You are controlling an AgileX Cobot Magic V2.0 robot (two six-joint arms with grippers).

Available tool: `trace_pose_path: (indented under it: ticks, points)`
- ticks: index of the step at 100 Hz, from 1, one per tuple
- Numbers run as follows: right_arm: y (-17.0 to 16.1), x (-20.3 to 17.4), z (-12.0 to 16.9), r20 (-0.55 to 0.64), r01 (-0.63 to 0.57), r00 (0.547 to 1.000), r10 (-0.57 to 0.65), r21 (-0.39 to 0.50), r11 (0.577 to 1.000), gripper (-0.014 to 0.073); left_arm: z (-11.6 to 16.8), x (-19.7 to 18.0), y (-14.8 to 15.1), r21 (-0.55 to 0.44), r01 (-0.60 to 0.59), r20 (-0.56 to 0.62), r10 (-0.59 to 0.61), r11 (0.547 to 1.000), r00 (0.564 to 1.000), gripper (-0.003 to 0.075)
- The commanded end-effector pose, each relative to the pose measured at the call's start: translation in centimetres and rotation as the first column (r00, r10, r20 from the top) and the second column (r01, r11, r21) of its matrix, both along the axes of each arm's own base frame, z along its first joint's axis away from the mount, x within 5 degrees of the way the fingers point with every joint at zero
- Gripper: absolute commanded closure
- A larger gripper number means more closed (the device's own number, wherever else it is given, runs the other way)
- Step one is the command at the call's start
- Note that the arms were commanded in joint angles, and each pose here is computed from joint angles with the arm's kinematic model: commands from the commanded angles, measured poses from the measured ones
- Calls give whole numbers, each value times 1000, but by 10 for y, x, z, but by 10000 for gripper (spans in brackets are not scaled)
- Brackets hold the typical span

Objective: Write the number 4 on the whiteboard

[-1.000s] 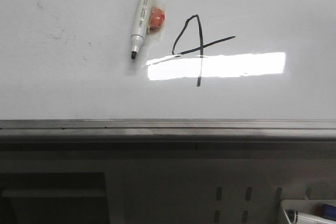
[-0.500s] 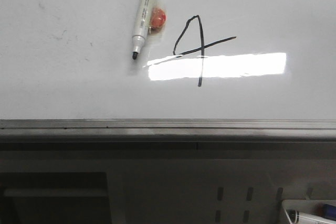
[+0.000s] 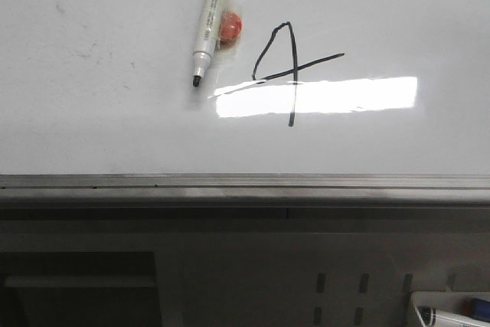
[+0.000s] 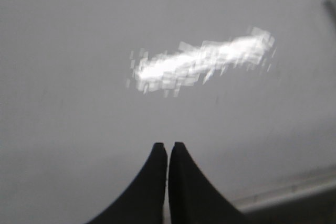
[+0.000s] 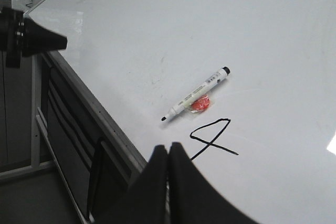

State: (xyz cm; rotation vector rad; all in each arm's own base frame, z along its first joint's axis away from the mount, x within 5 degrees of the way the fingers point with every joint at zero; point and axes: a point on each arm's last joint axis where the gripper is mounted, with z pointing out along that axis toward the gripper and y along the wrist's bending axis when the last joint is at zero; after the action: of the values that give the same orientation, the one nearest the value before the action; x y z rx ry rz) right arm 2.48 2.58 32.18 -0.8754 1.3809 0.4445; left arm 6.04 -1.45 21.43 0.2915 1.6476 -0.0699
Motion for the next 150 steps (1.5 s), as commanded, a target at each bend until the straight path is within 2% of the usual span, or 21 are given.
trace_pose_path:
  ticks: [1,21,40,103,108,115,123,134,139,150]
  points:
    - [0,0,14,67,2,998,-6,62,998,640,-9,-4,6,-11,-85,-74,84,996,994,741]
    - [0,0,14,67,2,998,-6,62,998,640,-36,-7,12,-14,-194,-112,191,981,975,741]
    - [0,0,14,65,1,998,-5,63,998,640,-38,-7,15,-25,-252,-114,247,967,962,741]
    - [0,0,14,65,1,998,-5,63,998,640,-38,-7,15,-25,-260,-112,256,965,960,741]
    - [1,1,10,52,4,999,-7,44,999,640,-38,-7,15,-25,-260,-112,256,965,960,741]
    - [2,7,-4,44,68,997,-66,-51,996,640,-38,-7,15,-25,-260,-112,256,965,960,741]
    - [4,16,-21,25,167,986,-166,-74,983,640,-38,-7,15,-25,-260,-112,256,965,960,741]
    - [4,31,-48,-14,335,942,-335,2,942,640,-38,-7,15,-25,-260,-112,256,965,960,741]
    - [1,37,-60,-17,429,903,-429,64,901,640,-38,-7,15,-25,-260,-112,256,965,960,741]
    - [-8,44,-91,-13,568,822,-569,80,819,640,-38,-7,15,-25,-260,-112,256,965,960,741]
